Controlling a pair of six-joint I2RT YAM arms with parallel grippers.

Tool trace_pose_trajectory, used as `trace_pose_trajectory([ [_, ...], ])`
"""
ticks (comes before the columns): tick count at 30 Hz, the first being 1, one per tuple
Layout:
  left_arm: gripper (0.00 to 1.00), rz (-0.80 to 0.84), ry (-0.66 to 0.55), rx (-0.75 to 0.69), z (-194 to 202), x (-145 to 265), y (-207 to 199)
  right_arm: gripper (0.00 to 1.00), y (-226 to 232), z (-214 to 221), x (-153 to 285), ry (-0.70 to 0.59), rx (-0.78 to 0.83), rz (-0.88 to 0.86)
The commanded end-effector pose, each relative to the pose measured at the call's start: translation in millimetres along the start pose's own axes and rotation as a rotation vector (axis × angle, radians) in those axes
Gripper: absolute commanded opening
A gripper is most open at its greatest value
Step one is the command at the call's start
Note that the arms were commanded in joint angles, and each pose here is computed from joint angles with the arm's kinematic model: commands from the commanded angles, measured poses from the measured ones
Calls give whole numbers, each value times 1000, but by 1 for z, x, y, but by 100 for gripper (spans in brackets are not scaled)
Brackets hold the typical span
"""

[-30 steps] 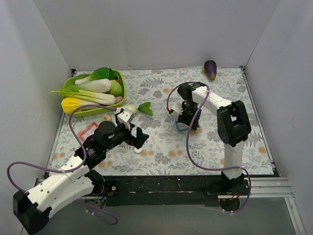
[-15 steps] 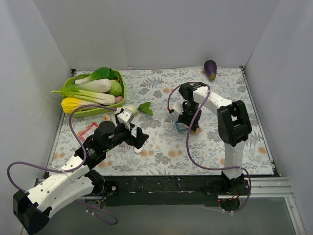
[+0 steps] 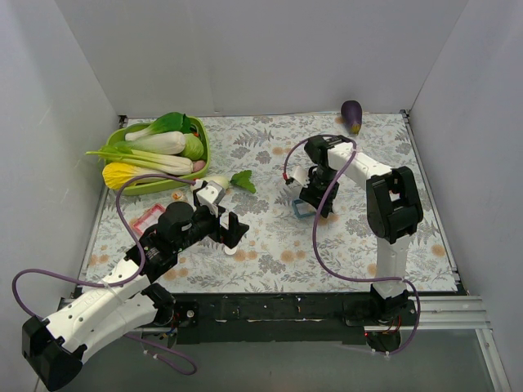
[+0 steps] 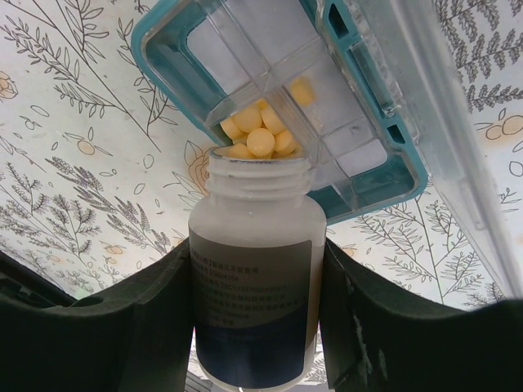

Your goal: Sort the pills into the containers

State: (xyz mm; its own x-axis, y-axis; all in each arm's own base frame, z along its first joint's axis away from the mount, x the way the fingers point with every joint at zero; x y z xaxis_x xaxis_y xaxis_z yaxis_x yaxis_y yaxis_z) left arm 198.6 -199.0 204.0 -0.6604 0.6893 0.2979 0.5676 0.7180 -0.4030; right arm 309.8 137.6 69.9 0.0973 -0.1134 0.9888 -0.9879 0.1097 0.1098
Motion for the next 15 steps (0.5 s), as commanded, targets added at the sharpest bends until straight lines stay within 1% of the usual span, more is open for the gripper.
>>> trace_pose_trajectory([
  [1, 98, 2, -8, -13, -2, 0, 1, 1, -4, -13, 22, -81, 19, 44],
  [15, 98, 2, -8, -13, -2, -1, 1, 1, -14, -24, 31, -120, 18, 78],
])
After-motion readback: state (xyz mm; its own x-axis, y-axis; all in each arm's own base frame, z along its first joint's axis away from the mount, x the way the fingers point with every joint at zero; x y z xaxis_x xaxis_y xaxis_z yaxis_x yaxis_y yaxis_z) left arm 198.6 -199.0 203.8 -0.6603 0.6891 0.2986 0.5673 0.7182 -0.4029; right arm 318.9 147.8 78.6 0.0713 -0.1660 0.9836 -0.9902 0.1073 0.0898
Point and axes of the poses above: each gripper's point midway between its finger pads, its own x axis back along the fingers, its own y axis along the line the jaws close on, z = x × y, the point moved 2 cm from there along x, back along the fingers, and after that the axes turned 13 degrees about x, right-handed, at the moved point
